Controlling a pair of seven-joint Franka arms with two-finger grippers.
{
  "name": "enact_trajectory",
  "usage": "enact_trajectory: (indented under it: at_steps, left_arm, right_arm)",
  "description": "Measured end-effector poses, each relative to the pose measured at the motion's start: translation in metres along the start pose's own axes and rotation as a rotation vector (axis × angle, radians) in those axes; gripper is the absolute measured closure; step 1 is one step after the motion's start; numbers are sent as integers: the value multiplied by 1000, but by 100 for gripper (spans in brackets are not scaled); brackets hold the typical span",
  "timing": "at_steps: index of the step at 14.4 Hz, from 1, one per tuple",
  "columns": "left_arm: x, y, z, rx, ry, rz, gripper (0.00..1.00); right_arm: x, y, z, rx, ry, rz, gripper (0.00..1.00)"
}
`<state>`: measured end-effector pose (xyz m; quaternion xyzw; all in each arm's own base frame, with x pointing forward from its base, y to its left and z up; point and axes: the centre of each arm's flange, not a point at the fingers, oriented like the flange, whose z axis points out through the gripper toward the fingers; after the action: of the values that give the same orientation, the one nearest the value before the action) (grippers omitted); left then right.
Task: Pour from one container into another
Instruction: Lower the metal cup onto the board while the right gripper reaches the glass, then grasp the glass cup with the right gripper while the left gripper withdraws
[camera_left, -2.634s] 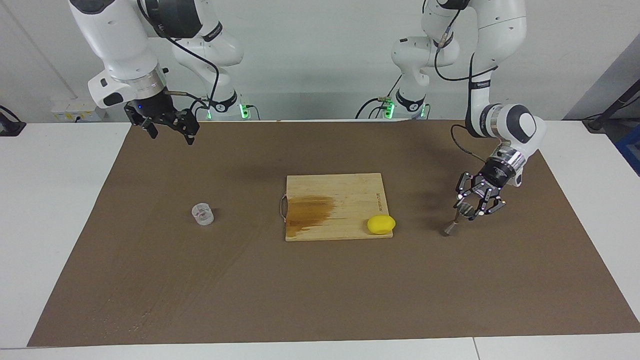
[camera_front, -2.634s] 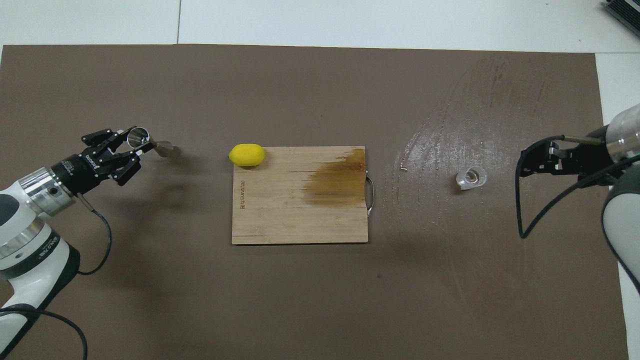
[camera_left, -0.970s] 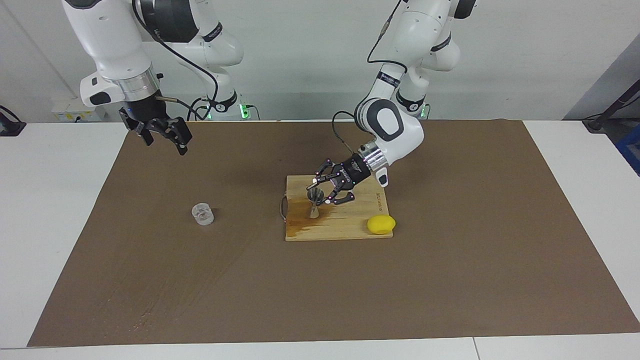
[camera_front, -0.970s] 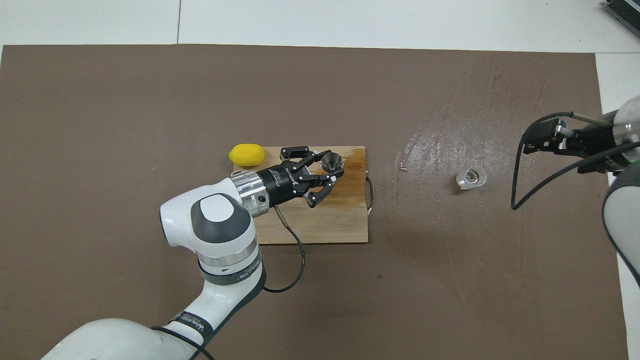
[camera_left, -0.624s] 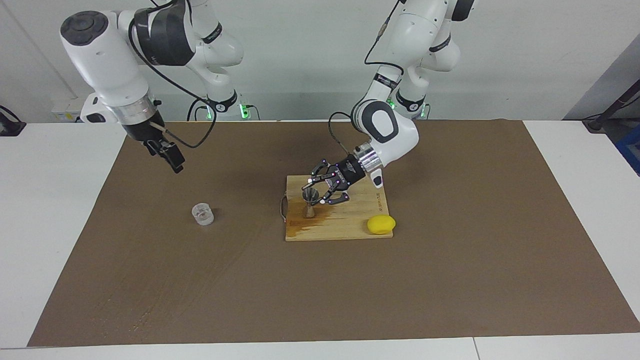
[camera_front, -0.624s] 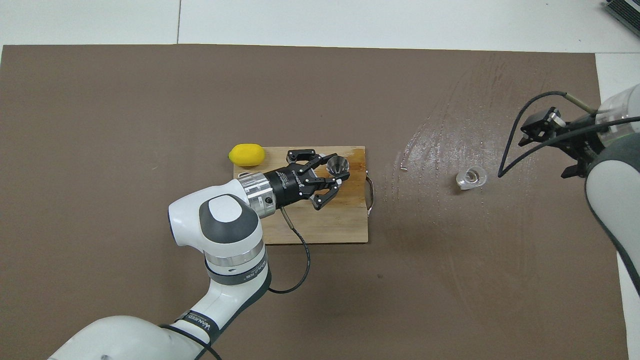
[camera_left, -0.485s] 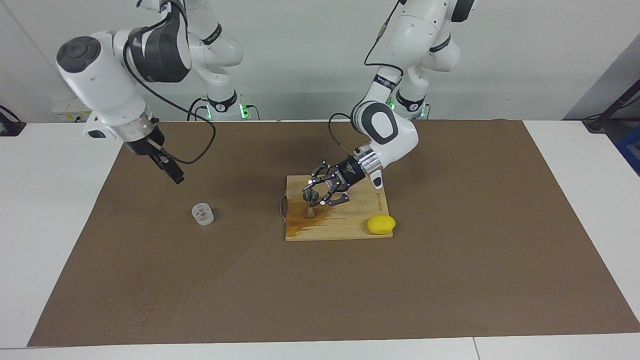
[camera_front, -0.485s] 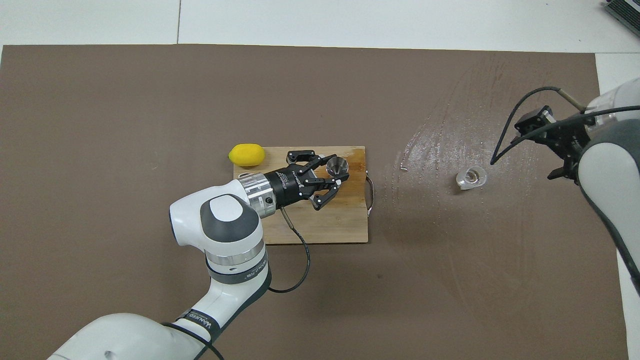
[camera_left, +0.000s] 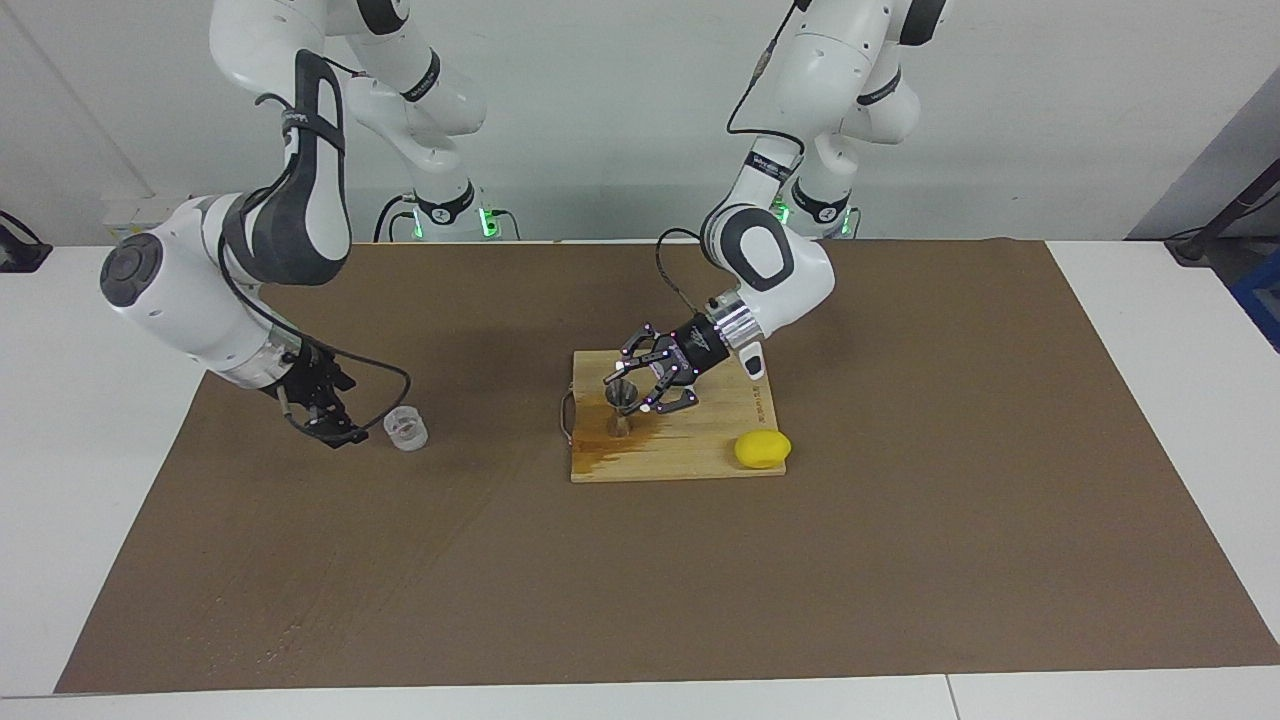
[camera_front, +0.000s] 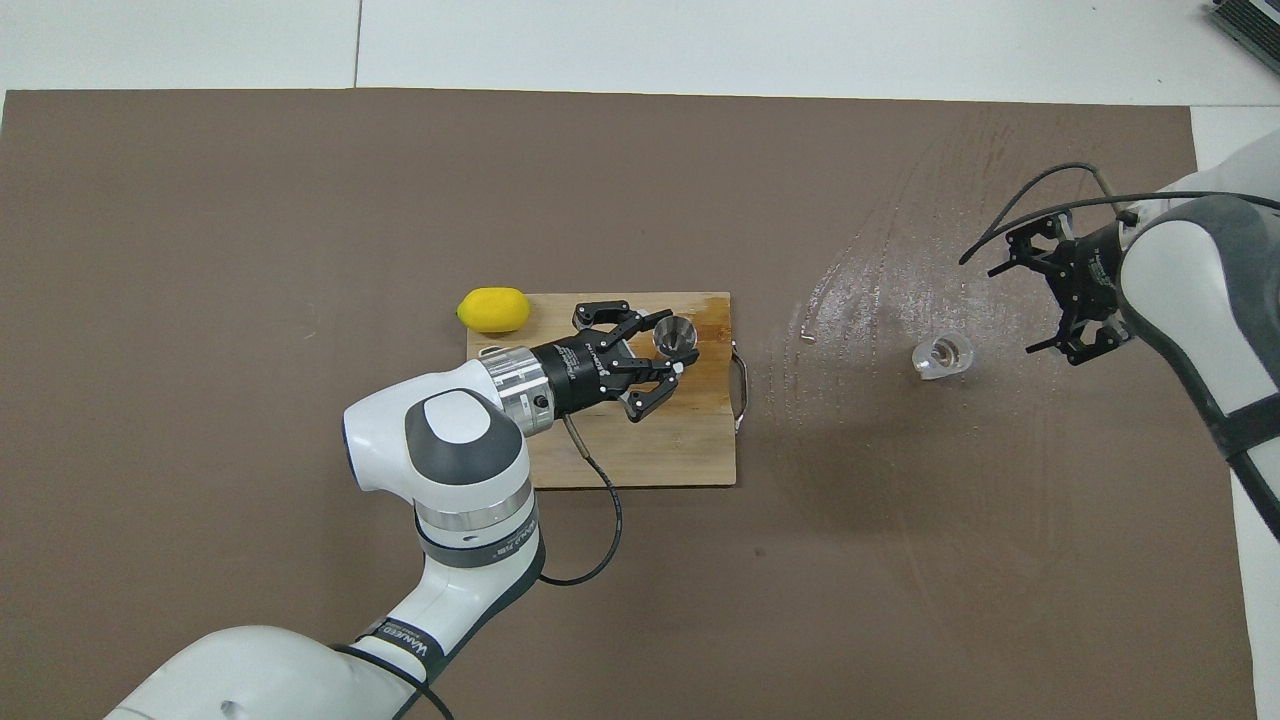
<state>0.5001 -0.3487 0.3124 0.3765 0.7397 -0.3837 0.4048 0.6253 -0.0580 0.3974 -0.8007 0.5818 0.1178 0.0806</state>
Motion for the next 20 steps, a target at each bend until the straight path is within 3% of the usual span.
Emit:
enact_trajectory:
  at_steps: [3,6,10,16,20]
  left_arm:
    - [-1,1,0,-1,-1,1,1]
    - [-15,-1,-6,-4,-23,21,0]
    - [-67,17,-49,-49,-35,160,0]
    - [-110,85,-118,-139,158,516,0]
    - [-143,119,-159,-219,359,810,0]
  right_arm:
    - [21,17,25,17,-59,88,1]
    - [31,27,49,3,-104,133,2]
    - [44,26,81,6,-146,179,2]
    - [41,27,122,32,-231,221,3]
    - [30,28,136,42,-264,232,5]
